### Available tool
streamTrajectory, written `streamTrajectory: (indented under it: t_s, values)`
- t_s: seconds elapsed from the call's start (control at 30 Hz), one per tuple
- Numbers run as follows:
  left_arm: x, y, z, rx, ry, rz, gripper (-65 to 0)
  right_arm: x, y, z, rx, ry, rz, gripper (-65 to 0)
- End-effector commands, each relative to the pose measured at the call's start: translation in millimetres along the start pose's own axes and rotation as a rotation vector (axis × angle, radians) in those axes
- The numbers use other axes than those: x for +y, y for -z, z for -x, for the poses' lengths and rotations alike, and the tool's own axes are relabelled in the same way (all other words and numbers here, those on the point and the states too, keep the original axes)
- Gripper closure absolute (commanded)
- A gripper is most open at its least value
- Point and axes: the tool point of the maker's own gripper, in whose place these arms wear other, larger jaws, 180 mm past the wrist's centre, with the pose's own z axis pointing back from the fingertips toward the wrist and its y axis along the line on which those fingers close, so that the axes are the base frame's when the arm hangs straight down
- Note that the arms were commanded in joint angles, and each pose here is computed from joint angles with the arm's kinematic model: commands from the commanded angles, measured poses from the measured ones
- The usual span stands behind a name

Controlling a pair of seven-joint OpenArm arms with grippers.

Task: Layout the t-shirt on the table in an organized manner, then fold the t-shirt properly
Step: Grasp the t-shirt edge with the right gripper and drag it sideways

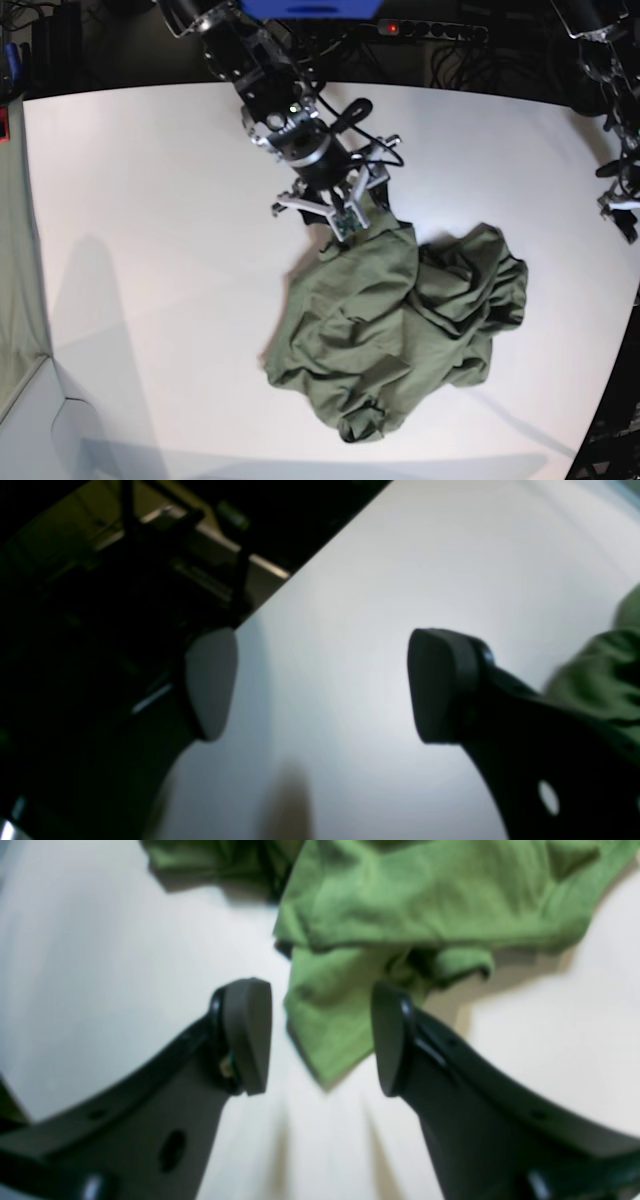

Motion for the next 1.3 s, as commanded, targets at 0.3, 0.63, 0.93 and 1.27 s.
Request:
streamTrajectory:
  t_s: [0.3,0.63,0.93,1.27]
  values:
    - [21,-6,-15,-0.051,0.007,-0.037,-51.6,-18,32,-18,-0.011,-0.045,0.022,-32.6]
    - [20,-4,-15,-0.051,0.003,-0.036,-51.6,-35,48,-19,0.018,-0.077,0.046,-32.6]
    - [19,-4,-15,-0.051,0.001,-0.036,-51.6,-67,48,-32,-0.006,-0.031,0.113,-32.6]
    - [10,-4,-8,-0.046,-0.029,-0.031,-51.6,-69,52,-52,-0.042,-0.043,0.115,-32.0]
